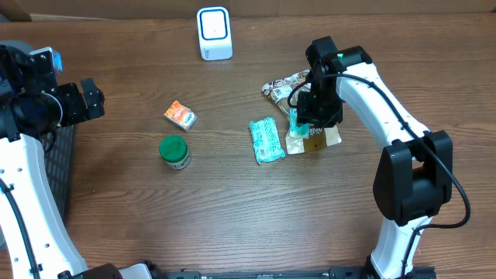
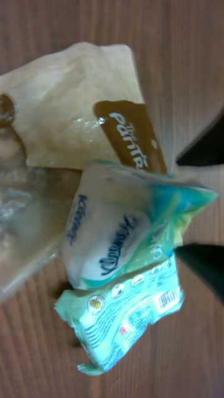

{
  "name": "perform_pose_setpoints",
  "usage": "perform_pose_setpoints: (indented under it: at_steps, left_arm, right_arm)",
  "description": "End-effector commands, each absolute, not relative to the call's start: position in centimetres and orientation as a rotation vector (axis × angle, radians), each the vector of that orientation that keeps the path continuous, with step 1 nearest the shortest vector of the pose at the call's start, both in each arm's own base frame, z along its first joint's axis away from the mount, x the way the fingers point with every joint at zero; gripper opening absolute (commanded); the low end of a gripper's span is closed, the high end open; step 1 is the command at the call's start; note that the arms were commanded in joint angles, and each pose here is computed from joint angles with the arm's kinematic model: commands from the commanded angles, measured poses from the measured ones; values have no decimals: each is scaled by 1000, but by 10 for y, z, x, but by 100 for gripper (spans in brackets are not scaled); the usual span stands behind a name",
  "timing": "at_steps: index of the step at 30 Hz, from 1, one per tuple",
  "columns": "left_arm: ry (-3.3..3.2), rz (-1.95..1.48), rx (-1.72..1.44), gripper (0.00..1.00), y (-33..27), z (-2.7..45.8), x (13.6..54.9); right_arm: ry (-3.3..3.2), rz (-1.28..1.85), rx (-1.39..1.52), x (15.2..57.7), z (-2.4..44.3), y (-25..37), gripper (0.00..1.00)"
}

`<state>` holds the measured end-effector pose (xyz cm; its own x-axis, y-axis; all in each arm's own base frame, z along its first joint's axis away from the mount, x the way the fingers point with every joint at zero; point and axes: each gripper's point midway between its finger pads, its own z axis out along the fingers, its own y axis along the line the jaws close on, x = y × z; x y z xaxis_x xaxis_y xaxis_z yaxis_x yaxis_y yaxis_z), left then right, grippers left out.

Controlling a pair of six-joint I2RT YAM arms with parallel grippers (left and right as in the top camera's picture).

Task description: Scan the item barcode

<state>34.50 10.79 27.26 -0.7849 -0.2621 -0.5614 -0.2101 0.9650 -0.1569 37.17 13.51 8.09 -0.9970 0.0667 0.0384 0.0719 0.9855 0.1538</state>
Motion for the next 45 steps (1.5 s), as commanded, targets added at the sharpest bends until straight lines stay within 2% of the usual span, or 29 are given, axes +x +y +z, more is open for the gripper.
perform_pose_setpoints:
  at_steps: [1, 6, 11, 21, 26, 45]
  left_arm:
    - [2499, -123, -308, 100, 106, 273, 347]
    - [2499, -123, -308, 100, 106, 273, 347]
    - [2499, -123, -308, 100, 106, 273, 347]
    - [2499, -123, -308, 99, 106, 273, 347]
    - [2499, -123, -308, 100, 106, 273, 347]
    - [2499, -123, -308, 100, 106, 273, 347]
  right_arm:
    - [-3121, -241, -130, 378, 85, 129, 55]
    - [-3143, -265, -168, 387, 101, 121, 57]
    - [-3182, -289, -173, 391, 135, 119, 57]
    - [-3205, -699, 106, 367, 214, 152, 59]
    - [-3241, -771, 156, 356, 240, 154, 59]
    - [-3308, -737, 171, 359, 249, 148, 69]
